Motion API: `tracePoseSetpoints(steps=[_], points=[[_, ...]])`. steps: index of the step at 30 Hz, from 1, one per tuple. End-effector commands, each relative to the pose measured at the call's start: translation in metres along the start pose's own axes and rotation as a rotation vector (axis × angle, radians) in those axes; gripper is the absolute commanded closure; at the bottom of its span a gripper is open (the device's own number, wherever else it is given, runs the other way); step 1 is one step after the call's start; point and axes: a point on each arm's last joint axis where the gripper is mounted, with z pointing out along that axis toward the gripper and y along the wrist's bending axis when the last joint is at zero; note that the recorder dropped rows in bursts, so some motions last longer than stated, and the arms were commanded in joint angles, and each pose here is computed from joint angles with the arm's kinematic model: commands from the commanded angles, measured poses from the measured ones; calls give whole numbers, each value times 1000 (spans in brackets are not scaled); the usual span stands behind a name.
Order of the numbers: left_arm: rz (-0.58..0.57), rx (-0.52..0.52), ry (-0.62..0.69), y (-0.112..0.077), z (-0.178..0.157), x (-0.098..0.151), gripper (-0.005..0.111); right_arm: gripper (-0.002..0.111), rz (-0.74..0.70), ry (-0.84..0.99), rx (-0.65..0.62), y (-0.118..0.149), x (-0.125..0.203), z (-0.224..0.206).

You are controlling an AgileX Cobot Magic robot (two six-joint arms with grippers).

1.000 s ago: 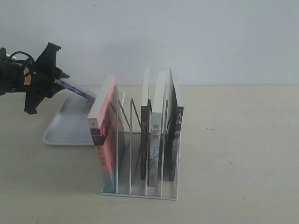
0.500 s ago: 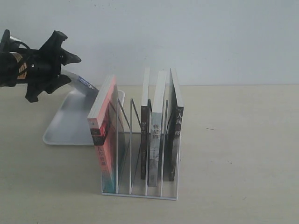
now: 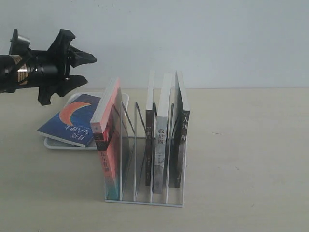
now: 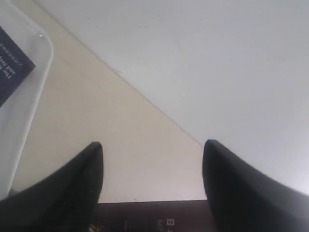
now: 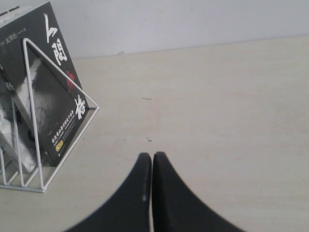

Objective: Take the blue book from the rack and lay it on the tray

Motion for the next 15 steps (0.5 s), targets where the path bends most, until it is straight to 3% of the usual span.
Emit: tracePoseSetpoints(steps=[1,5,12,15], points=[[108,35,17,-15,-18,-5,50,108,-12,-8,8,-1,-1,0],[210,101,58,-28,-39,-10,62,108,-12,-8,8,-1,-1,0],[372,226,211,-44,-71,-4,103,108,-12,-8,8,-1,-1,0],[360,271,249,-47,-79,5,103,108,-12,-8,8,-1,-1,0]])
